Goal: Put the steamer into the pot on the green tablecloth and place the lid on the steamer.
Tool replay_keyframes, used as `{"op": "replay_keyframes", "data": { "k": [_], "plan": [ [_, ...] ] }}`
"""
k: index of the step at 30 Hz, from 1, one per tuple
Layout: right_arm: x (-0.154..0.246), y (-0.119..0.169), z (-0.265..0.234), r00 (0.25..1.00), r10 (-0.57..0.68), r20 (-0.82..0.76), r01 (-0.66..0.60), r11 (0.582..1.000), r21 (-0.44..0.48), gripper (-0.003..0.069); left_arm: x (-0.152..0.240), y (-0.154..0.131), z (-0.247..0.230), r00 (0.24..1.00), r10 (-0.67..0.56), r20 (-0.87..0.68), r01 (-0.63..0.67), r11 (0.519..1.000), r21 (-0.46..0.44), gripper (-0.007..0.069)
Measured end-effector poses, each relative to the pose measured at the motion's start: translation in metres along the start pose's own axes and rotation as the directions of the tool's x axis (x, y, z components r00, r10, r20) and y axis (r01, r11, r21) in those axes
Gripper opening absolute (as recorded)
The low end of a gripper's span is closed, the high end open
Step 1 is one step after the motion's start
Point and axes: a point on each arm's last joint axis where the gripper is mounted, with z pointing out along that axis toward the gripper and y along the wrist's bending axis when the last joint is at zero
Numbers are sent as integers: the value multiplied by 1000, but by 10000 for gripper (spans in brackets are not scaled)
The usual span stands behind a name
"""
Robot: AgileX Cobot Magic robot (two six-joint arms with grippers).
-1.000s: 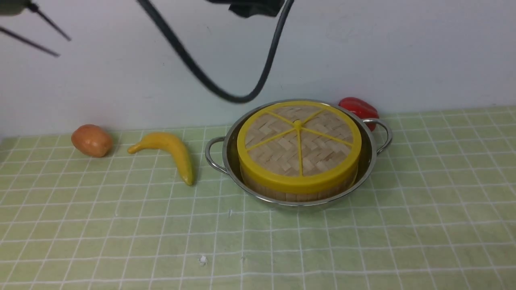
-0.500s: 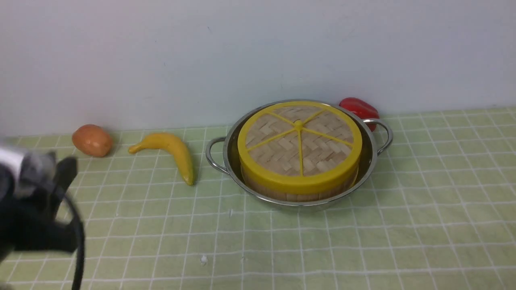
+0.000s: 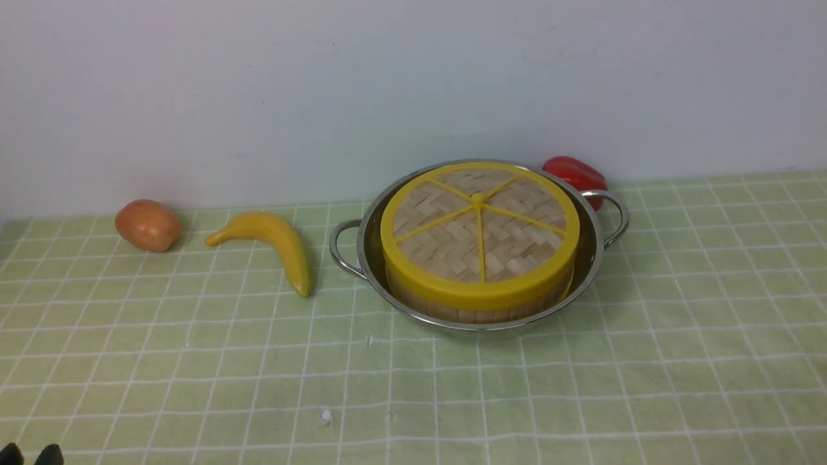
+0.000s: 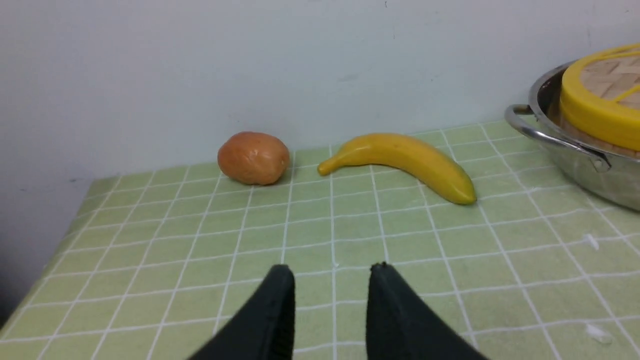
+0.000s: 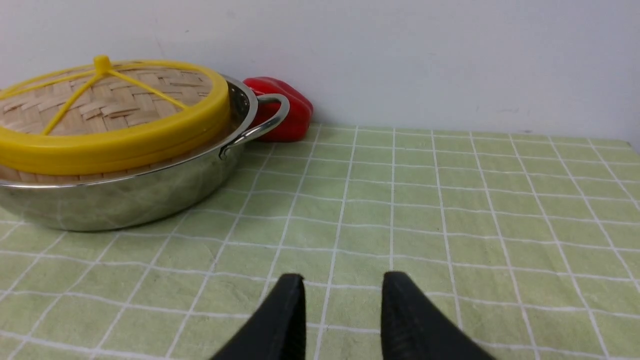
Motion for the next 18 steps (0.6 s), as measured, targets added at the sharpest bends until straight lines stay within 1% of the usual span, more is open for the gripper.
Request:
{"op": "replay_keyframes", "data": {
  "k": [4,18],
  "plan": [
    [0,0,0,1000,0,1,0,1000,0,240,7,-2,0,998,19,-68,-18,1000,19,207],
    [0,0,0,1000,-2,0,2,1000,1,240,7,-2,-1,997,26,-69,-25,1000,18,224]
  ]
}}
